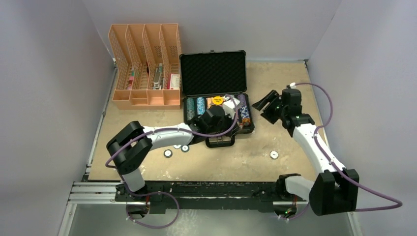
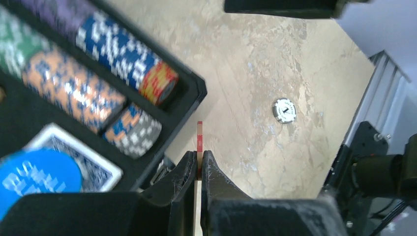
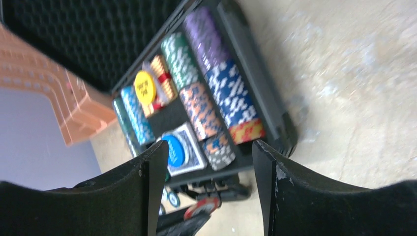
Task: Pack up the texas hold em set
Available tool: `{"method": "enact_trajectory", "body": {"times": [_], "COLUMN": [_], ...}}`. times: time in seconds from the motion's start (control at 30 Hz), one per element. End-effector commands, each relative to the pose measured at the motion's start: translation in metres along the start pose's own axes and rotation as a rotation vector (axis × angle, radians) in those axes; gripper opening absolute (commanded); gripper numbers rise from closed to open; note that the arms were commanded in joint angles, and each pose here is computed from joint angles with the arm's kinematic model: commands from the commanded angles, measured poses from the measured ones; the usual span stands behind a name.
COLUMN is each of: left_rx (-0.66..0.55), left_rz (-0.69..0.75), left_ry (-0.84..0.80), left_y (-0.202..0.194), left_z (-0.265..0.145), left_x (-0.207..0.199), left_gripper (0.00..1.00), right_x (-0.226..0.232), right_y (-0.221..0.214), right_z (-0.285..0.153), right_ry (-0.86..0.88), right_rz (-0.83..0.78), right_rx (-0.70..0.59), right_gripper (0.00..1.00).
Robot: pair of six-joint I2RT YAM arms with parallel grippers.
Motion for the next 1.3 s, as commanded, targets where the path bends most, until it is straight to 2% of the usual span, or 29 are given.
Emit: {"method": "enact_trajectory", "body": {"times": [0.0, 0.1, 0.3, 0.4, 0.63, 0.73, 0.8, 0.9, 1.1, 1.2, 1.27], "left_rx": [0.051, 0.080, 0.258, 0.317, 0.327, 0.342, 0.348, 0.352, 0.313, 0.220, 0.116], "left_rz": [0.348, 0.444, 0.602, 0.623, 0.635, 0.619, 0.598, 0.581, 0.562, 0.534, 0.478], "left_ry": [-0.066, -0.080, -0.109, -0.137, -0.067, -0.018, 0.003, 0.023, 0.026, 0.027, 0.068], "left_y": [0.032, 0.041, 0.037, 0.033, 0.034, 0.036, 0.036, 0.037, 0.054, 0.074, 0.098], "left_z": [0.005, 0.014, 0.040, 0.051, 0.072, 0.078, 0.080, 0.080, 0.062, 0.045, 0.029], "left_x": [-0.009, -0.010, -0.002, -0.001, 0.009, 0.014, 0.016, 0.017, 0.008, -0.005, -0.012], "left_gripper": [0.00, 0.00, 0.00, 0.00, 0.01, 0.07, 0.16, 0.27, 0.31, 0.32, 0.33], "right_x": [-0.006, -0.024, -0.058, -0.067, -0.082, -0.084, -0.085, -0.084, -0.089, -0.096, -0.101], "right_y": [0.039, 0.047, 0.041, 0.036, 0.027, 0.022, 0.021, 0.021, 0.022, 0.024, 0.025], "right_z": [0.004, 0.009, 0.016, 0.016, 0.016, 0.016, 0.016, 0.014, 0.006, 0.000, -0.005], "right_ry": [-0.024, -0.021, -0.003, -0.008, -0.035, -0.029, -0.030, -0.033, -0.093, -0.156, -0.204], "right_rz": [0.021, 0.071, 0.173, 0.194, 0.204, 0.202, 0.200, 0.188, 0.129, 0.097, 0.079], "right_rx": [-0.099, -0.087, -0.028, -0.014, 0.010, 0.021, 0.022, 0.024, 0.011, -0.013, -0.030], "right_gripper": [0.65, 0.65, 0.63, 0.62, 0.62, 0.62, 0.62, 0.62, 0.62, 0.62, 0.61]}}
Point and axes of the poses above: each gripper's point midway between its finger pads, its own z axis out along the fingers, its own x axis along the line the jaws close on, y = z × x, the point moved 5 cm from there along -z, back along the fingers
